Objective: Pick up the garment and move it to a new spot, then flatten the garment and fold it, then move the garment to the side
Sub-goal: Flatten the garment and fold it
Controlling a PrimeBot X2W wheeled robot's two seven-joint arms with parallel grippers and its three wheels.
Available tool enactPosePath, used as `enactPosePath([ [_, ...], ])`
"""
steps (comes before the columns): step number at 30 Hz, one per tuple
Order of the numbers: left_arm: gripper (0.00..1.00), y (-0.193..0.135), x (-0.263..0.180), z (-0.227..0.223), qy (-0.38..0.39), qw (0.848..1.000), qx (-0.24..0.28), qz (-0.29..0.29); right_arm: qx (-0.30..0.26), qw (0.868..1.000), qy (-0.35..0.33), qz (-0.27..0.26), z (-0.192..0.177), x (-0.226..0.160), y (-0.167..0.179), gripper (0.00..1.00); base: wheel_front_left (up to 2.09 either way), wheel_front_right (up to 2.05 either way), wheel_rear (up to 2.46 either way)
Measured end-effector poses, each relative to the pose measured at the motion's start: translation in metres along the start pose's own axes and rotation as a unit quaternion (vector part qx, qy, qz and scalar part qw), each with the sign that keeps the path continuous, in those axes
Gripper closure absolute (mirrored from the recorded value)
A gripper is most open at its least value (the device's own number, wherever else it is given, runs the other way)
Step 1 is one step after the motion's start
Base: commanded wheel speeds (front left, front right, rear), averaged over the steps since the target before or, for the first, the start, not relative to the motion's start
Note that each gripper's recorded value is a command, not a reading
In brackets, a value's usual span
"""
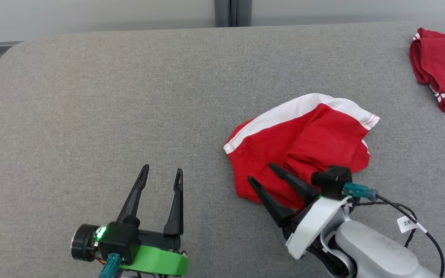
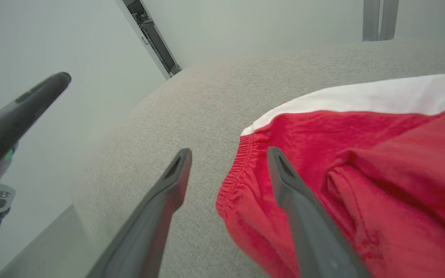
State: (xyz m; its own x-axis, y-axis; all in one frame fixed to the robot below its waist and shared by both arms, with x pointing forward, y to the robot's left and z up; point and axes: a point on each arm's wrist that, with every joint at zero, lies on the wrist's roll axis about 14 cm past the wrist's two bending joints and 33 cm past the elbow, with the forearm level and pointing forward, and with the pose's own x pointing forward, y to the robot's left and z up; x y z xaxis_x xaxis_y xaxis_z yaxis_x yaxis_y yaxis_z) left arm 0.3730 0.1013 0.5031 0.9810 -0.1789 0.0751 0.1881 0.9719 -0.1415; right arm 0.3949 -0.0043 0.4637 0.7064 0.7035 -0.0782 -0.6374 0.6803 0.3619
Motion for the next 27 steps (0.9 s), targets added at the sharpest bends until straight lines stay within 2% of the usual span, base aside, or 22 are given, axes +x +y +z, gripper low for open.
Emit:
enactPosePath([
  [4, 0.0, -0.001, 0.002, 0.009, -0.014, 1.0, -0.006, 0.0, 0.012, 1.0, -0.009, 0.016, 0.002, -0.002, 0.015, 0.0, 0.0, 0.0, 0.0],
  [10, 0.0, -0.015, 0.008, 0.003, -0.006, 0.999, -0.026, -0.027, -0.049, 0.996, -0.075, -0.029, 0.045, -0.019, -0.014, 0.0, 0.0, 0.0, 0.0],
  [13, 0.0, -0.024, 0.012, -0.017, 0.027, 0.997, -0.053, -0.045, -0.065, 0.989, -0.113, -0.072, 0.067, -0.036, -0.034, 0.0, 0.0, 0.0, 0.0],
  [17, 0.0, -0.034, 0.02, -0.048, 0.079, 0.985, -0.139, -0.057, -0.084, 0.979, -0.137, -0.125, 0.081, -0.061, -0.058, 0.0, 0.0, 0.0, 0.0],
  [20, 0.0, -0.046, 0.024, -0.074, 0.129, 0.965, -0.22, -0.063, -0.087, 0.974, -0.14, -0.152, 0.081, -0.075, -0.068, 0.0, 0.0, 0.0, 0.0],
  [23, 0.0, -0.058, 0.037, -0.084, 0.169, 0.929, -0.324, -0.06, -0.088, 0.971, -0.141, -0.173, 0.079, -0.087, -0.075, 0.0, 0.0, 0.0, 0.0],
  [27, 0.0, -0.068, 0.055, -0.088, 0.198, 0.887, -0.414, -0.051, -0.088, 0.967, -0.141, -0.193, 0.078, -0.098, -0.083, 0.0, 0.0, 0.0, 0.0],
])
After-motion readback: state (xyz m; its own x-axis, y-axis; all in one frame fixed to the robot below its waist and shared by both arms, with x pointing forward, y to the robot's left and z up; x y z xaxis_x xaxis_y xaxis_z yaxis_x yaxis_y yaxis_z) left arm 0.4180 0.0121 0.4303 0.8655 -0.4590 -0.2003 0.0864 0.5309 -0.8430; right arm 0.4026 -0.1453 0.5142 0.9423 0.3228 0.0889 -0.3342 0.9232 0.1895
